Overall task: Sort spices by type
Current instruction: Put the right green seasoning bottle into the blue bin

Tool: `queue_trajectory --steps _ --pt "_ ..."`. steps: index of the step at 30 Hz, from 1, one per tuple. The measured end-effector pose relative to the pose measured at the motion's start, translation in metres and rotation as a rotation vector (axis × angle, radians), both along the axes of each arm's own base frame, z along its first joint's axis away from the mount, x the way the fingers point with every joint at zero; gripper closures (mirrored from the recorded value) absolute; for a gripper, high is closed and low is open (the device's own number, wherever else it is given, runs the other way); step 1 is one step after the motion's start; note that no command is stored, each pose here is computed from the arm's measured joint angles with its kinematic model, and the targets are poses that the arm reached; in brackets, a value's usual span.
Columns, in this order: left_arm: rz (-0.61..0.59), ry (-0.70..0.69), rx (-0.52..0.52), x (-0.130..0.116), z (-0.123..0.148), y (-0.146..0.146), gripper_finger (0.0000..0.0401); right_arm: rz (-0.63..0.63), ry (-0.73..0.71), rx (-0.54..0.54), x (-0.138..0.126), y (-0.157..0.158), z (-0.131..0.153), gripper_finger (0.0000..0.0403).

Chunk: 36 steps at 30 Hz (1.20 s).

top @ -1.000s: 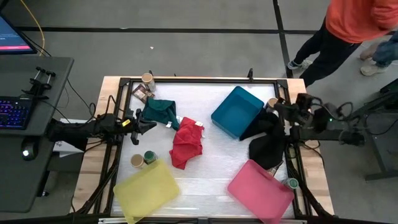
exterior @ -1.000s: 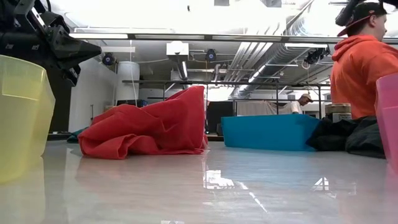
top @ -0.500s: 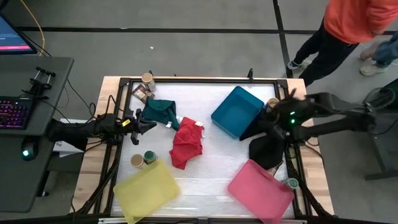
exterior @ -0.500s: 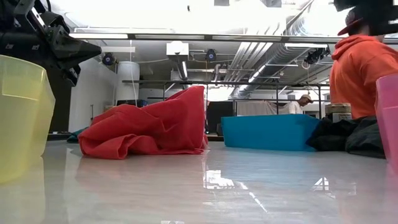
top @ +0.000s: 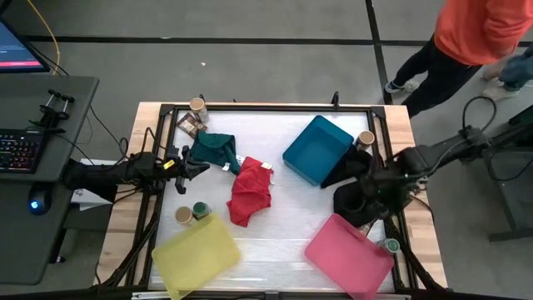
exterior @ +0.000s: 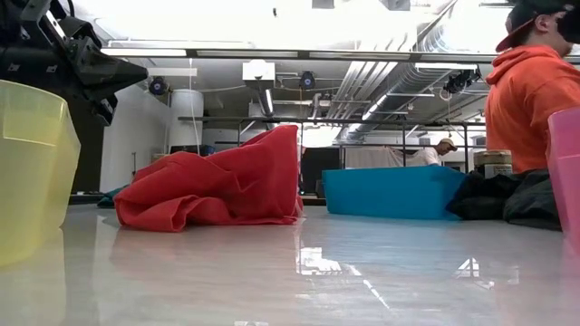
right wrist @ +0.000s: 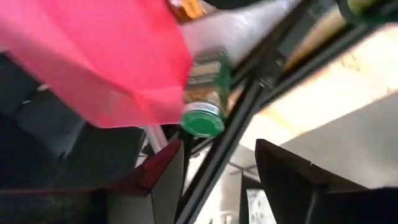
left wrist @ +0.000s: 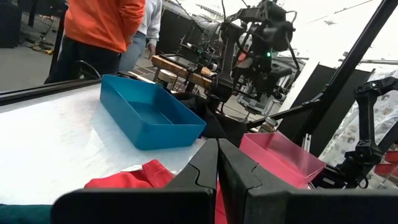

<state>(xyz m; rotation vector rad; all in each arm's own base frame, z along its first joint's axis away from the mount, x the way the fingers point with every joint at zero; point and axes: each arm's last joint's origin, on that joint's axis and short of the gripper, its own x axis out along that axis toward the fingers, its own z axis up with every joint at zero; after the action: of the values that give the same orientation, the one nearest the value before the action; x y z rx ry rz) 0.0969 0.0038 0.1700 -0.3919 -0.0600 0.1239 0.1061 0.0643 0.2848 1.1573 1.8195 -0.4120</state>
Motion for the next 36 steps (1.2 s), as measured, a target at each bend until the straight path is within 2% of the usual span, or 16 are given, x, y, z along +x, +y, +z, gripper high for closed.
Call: queue_trajectory --steps 8,15,20,25,31,36 --pt "0.000 0.000 0.000 0.000 0.000 0.000 0.0401 -0.019 0.000 0.103 0.003 0.034 -0.017 0.0207" --pt "0.000 0.000 0.000 0.000 0.000 0.000 0.0401 0.045 0.094 0.039 -0.009 0.047 -0.040 0.0207" --pt "0.000 0.000 0.000 0.000 0.000 0.000 0.0401 0.012 0.131 0.018 -0.011 0.046 -0.047 0.0207" --pt "0.000 0.000 0.000 0.000 0.000 0.000 0.0401 0.012 0.101 0.008 -0.010 0.047 -0.047 0.0207" --pt "0.000 0.000 0.000 0.000 0.000 0.000 0.0401 -0.017 0.031 -0.065 -0.008 0.045 -0.048 0.0207" --pt "0.000 0.000 0.000 0.000 0.000 0.000 0.0401 0.003 -0.013 -0.031 -0.005 0.048 -0.047 0.0207"
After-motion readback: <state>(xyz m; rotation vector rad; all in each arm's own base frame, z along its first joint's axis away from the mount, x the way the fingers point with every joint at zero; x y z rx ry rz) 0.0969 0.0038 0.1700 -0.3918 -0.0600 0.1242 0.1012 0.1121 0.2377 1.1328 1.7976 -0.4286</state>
